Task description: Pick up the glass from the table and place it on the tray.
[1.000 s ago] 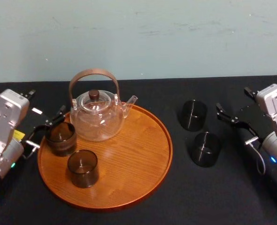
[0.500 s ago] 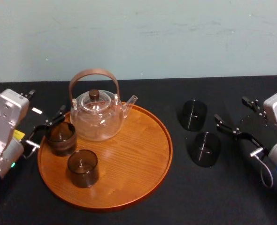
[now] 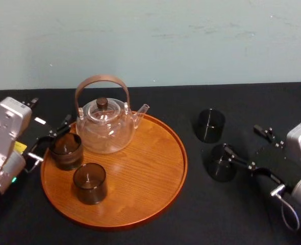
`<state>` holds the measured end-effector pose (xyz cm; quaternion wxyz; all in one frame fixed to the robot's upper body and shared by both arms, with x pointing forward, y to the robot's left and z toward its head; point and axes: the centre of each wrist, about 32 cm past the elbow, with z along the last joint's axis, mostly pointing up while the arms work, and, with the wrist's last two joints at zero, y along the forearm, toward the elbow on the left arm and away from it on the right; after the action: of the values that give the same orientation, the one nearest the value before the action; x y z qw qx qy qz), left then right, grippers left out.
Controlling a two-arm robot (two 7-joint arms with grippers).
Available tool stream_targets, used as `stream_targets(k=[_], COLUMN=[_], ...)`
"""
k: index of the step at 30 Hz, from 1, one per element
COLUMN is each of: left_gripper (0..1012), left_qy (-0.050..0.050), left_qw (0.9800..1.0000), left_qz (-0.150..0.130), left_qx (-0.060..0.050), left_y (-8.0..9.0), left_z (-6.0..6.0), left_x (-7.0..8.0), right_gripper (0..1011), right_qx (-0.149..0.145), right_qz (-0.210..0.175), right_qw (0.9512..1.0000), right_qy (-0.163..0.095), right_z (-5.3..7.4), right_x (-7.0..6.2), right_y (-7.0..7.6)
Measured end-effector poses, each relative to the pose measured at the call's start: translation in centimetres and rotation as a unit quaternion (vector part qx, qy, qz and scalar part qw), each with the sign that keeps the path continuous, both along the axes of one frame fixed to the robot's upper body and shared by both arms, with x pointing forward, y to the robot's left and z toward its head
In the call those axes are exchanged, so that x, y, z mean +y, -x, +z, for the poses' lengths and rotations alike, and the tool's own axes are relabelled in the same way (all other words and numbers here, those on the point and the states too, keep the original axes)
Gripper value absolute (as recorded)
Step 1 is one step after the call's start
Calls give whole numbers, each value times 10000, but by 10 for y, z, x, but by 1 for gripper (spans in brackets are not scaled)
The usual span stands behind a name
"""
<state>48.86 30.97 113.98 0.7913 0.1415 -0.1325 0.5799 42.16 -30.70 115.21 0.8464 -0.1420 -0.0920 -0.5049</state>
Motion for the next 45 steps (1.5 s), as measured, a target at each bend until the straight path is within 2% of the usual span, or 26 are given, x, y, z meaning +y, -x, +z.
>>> stream_targets(k=[9, 16, 24, 36, 45], left_gripper=[1001, 1001, 1001, 1001, 1001], left_qy=[0, 0, 0, 0, 0], left_qw=[10000, 10000, 10000, 10000, 10000], left_qz=[0, 0, 0, 0, 0], left_qx=[0, 0, 0, 0, 0], left_y=[0, 0, 0, 0, 0], left_z=[0, 0, 0, 0, 0], left_x=[0, 0, 0, 0, 0], right_gripper=[1002, 1002, 1002, 1002, 1002], right_qx=[265, 464, 587, 787, 831], right_qz=[181, 178, 147, 142, 132], right_qw=[9994, 9983, 9976, 9963, 9961], right_qy=[-156, -299, -349, -327, -261], right_z=[-10, -17, -22, -31, -36], right_x=[2, -2, -4, -3, -2], right_y=[14, 16, 17, 13, 1])
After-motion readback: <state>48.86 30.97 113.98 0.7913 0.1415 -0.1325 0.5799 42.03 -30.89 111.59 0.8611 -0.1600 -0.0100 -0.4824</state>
